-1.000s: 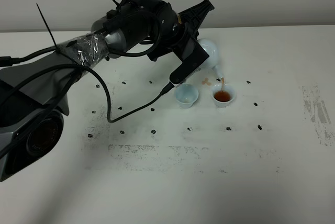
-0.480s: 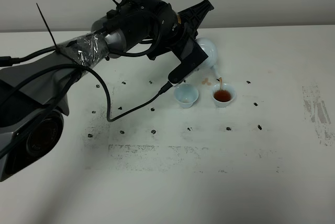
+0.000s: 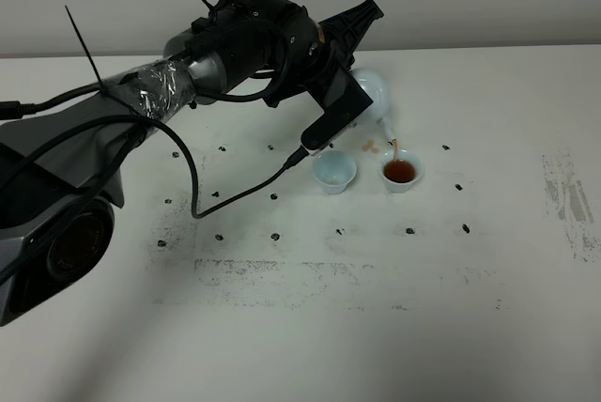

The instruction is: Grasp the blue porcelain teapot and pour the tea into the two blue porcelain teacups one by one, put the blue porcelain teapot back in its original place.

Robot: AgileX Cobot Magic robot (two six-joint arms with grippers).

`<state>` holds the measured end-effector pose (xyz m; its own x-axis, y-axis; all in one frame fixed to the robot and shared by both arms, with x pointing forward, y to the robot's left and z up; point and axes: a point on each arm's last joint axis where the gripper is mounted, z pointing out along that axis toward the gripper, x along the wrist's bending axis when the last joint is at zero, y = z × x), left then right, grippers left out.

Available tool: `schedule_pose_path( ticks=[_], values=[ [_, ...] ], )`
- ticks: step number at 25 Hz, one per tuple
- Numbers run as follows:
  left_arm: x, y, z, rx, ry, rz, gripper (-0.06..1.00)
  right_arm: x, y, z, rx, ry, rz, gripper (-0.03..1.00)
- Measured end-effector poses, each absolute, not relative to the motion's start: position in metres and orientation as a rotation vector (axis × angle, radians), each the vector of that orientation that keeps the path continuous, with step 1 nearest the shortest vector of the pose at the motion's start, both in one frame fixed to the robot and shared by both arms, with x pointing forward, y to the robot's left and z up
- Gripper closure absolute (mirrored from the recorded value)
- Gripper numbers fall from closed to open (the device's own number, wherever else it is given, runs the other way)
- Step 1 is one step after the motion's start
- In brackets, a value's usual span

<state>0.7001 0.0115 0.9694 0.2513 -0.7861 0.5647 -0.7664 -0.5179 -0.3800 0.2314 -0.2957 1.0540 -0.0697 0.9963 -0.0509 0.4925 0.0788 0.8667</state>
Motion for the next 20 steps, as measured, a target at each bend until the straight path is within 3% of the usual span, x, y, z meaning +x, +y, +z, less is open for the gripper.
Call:
schedule_pose_path(
  ticks=[20],
  values=[
    [0.7001,0.0115,0.9694,-2.471,1.520,-1.139,0.91,0.2314,-0.2957,1.0540,1.498,1.654,0.907,0.41]
  ],
)
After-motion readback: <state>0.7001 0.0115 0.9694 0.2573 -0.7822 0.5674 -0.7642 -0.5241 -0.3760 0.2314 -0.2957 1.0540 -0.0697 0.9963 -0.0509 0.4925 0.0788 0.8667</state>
